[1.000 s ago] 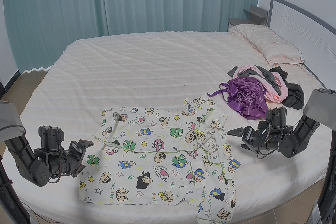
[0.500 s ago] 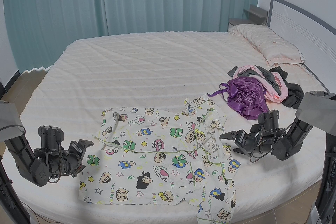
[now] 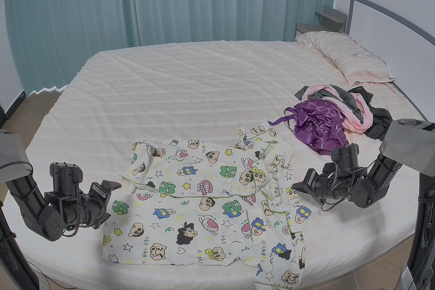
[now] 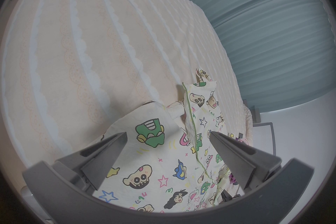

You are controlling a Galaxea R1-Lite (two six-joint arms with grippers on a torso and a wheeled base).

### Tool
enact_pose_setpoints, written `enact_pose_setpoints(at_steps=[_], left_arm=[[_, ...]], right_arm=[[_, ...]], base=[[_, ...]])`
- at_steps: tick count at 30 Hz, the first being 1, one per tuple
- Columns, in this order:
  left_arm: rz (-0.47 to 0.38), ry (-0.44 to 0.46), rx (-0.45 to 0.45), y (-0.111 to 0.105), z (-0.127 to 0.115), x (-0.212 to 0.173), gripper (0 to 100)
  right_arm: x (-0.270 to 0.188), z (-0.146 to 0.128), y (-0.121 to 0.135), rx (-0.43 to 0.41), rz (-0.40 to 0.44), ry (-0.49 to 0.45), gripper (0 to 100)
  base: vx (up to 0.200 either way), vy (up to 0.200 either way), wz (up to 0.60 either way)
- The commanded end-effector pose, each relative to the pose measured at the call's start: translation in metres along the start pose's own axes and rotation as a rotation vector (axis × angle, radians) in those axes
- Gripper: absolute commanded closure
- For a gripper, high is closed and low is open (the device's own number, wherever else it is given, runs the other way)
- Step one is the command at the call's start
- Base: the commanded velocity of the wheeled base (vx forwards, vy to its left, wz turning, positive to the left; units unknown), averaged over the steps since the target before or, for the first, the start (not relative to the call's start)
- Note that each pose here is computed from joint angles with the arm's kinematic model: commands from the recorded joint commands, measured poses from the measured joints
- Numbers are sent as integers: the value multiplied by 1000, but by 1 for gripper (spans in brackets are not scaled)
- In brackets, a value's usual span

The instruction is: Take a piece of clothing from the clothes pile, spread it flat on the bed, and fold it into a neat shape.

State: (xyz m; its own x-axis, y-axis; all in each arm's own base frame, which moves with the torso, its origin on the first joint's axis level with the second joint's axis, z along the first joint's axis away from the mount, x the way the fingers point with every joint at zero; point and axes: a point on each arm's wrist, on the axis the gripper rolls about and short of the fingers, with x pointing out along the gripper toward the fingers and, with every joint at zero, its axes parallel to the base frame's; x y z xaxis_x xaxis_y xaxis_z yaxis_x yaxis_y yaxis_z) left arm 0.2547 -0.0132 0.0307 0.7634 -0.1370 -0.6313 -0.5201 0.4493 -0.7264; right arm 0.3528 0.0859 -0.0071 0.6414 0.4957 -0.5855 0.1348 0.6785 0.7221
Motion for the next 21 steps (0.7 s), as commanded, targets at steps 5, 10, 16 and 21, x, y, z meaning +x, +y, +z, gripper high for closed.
enact_pose_setpoints(at_steps=[5, 10, 16, 21], left_arm=[[1, 0, 0, 0, 0, 0, 0], [1, 0, 0, 0, 0, 0, 0], [1, 2, 1, 0, -1, 0, 0], [-1, 1, 1, 0, 0, 0, 0]], right_arm=[[-5, 2, -1, 2, -6, -14, 100], [-31, 20, -1, 14, -2, -88, 100], [-53, 31, -18, -3, -45, -138, 100], [-62, 36, -35, -29, -114, -178, 100]], base=[[0, 0, 0], [0, 0, 0], [0, 0, 0], [0, 0, 0]])
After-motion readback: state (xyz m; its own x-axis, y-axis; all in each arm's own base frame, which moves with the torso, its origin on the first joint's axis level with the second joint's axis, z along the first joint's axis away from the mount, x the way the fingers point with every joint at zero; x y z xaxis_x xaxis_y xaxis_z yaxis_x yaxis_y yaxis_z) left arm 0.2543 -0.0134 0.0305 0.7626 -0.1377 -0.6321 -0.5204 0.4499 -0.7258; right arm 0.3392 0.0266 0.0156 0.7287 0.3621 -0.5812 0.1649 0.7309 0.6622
